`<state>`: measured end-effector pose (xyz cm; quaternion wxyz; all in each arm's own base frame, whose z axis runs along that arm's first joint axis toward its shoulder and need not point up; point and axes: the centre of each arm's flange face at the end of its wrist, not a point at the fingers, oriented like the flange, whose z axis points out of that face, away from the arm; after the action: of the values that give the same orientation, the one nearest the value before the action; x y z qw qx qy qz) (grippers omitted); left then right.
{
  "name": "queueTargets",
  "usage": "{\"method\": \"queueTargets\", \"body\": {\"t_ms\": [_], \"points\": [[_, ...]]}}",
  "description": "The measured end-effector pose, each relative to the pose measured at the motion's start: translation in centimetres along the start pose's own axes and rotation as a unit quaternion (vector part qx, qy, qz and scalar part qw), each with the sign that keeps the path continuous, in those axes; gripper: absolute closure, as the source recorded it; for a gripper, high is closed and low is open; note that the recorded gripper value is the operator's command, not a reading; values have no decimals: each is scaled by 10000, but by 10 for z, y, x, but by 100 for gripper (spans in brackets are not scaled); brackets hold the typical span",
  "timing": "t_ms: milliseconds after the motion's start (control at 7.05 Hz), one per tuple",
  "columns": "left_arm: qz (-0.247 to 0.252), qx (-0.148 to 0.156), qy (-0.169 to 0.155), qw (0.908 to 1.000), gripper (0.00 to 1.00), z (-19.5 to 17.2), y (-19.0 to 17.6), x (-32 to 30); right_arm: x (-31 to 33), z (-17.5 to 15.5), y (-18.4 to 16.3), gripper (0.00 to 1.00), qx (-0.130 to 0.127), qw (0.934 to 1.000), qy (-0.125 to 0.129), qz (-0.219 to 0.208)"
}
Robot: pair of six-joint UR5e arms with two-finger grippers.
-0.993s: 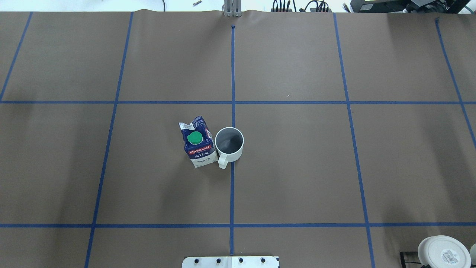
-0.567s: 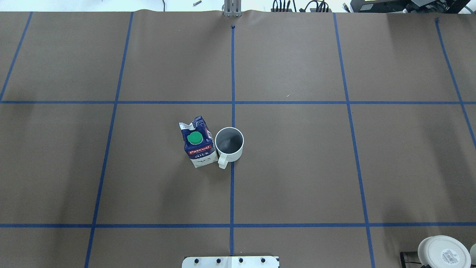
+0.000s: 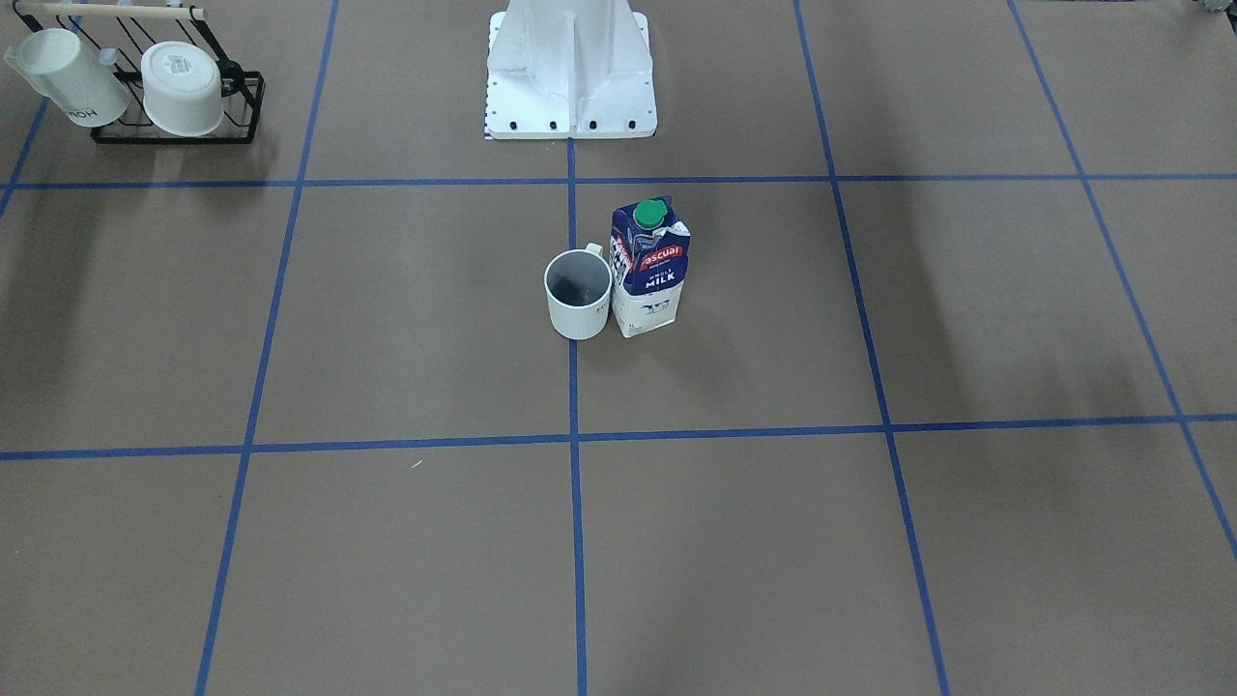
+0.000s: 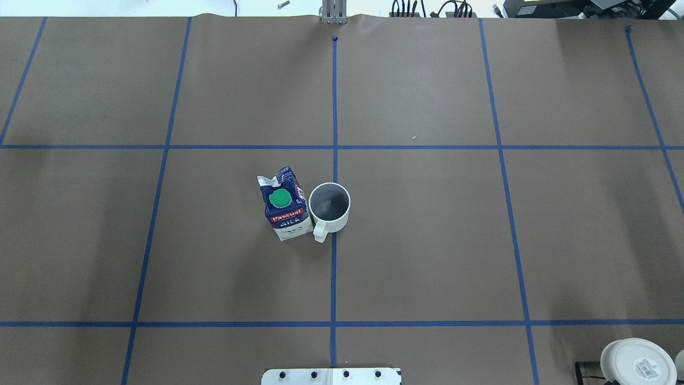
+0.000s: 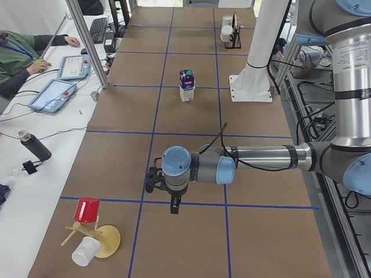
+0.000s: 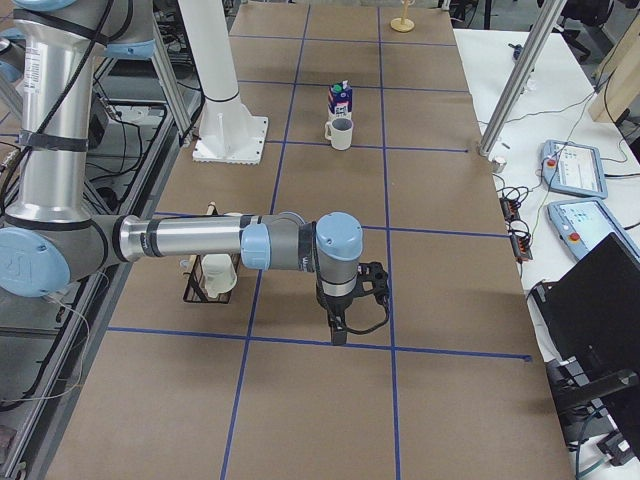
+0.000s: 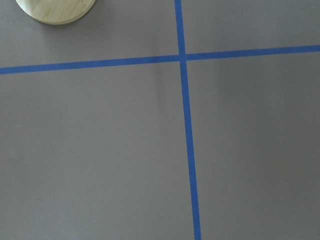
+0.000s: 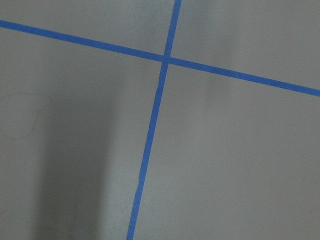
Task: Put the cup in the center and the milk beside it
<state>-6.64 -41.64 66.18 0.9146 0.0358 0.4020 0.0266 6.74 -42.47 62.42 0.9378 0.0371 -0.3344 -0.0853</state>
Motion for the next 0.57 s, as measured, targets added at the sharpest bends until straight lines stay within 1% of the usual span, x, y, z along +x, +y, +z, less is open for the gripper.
{"method": "queueTargets", "body": {"t_ms": [567], "points": [[-19, -8, -5, 10000, 2, 0, 4, -1, 1, 2, 4, 0, -30, 10000, -8, 28]]}}
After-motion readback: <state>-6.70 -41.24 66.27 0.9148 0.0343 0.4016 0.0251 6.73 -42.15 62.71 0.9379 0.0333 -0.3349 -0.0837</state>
